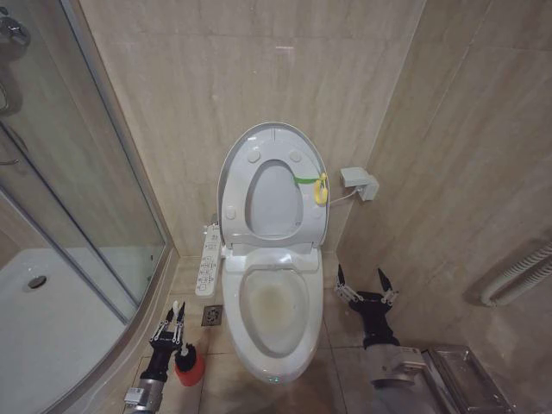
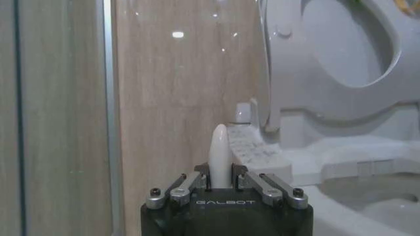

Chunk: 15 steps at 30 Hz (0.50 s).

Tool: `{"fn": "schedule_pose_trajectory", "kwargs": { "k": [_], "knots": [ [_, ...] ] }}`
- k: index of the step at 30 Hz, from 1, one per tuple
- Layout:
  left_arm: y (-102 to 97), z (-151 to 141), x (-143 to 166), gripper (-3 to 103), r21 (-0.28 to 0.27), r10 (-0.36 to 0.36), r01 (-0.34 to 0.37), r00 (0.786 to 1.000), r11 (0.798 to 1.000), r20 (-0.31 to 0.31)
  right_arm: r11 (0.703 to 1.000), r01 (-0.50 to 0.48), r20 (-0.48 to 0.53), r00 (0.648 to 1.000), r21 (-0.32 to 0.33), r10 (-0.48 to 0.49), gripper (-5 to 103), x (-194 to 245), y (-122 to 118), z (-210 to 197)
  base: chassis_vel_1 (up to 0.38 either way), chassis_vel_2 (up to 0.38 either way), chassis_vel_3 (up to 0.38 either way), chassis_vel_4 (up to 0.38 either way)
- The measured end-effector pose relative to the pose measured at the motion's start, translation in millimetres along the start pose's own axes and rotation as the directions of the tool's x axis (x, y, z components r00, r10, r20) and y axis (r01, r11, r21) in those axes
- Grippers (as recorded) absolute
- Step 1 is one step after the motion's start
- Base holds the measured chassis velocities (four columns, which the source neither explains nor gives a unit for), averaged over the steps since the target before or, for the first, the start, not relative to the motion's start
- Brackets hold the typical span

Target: Open the toilet lid, clean the toilet bowl with a toilet brush, close the toilet lid, and flush.

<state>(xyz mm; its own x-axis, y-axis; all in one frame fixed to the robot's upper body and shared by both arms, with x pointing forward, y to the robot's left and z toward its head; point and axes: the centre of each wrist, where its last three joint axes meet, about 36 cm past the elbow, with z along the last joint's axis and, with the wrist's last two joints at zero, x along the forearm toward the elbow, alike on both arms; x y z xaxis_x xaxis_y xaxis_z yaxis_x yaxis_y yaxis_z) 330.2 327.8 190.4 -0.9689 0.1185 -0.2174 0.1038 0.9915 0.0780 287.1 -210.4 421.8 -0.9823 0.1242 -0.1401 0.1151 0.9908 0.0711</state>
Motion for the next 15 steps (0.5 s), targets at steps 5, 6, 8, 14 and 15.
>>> {"fn": "schedule_pose_trajectory", "kwargs": {
  "k": [5, 6, 8, 14, 15],
  "knots": [
    [7.9, 15.7, -4.0, 22, -0.017, 0.001, -0.001, 1.000, 1.000, 0.002, 1.000, 0.000, 0.000, 1.000, 0.000, 0.000, 100, 0.0, 0.0, 0.0, 0.000, 0.000, 0.000, 0.000],
    [8.7, 19.4, -4.8, 22, -0.019, 0.004, -0.004, 1.000, 1.000, -0.001, 1.000, 0.000, 0.000, 1.000, 0.000, 0.000, 100, 0.0, 0.0, 0.0, 0.000, 0.000, 0.000, 0.000],
    [6.8, 24.8, -6.4, 22, -0.014, 0.006, -0.006, 1.000, 1.000, -0.010, 1.000, 0.000, 0.000, 1.000, 0.000, 0.000, 100, 0.0, 0.0, 0.0, 0.000, 0.000, 0.000, 0.000],
    [0.2, 40.3, -8.7, 22, 0.003, 0.000, 0.000, 0.999, 1.000, -0.046, 1.000, 0.000, 0.000, 1.000, 0.000, 0.000, 100, 0.0, 0.0, 0.0, 0.000, 0.000, 0.000, 0.000],
    [0.2, 40.3, -8.7, 22, 0.003, 0.000, 0.000, 0.999, 1.000, -0.046, 1.000, 0.000, 0.000, 1.000, 0.000, 0.000, 100, 0.0, 0.0, 0.0, 0.000, 0.000, 0.000, 0.000]
  ]
}}
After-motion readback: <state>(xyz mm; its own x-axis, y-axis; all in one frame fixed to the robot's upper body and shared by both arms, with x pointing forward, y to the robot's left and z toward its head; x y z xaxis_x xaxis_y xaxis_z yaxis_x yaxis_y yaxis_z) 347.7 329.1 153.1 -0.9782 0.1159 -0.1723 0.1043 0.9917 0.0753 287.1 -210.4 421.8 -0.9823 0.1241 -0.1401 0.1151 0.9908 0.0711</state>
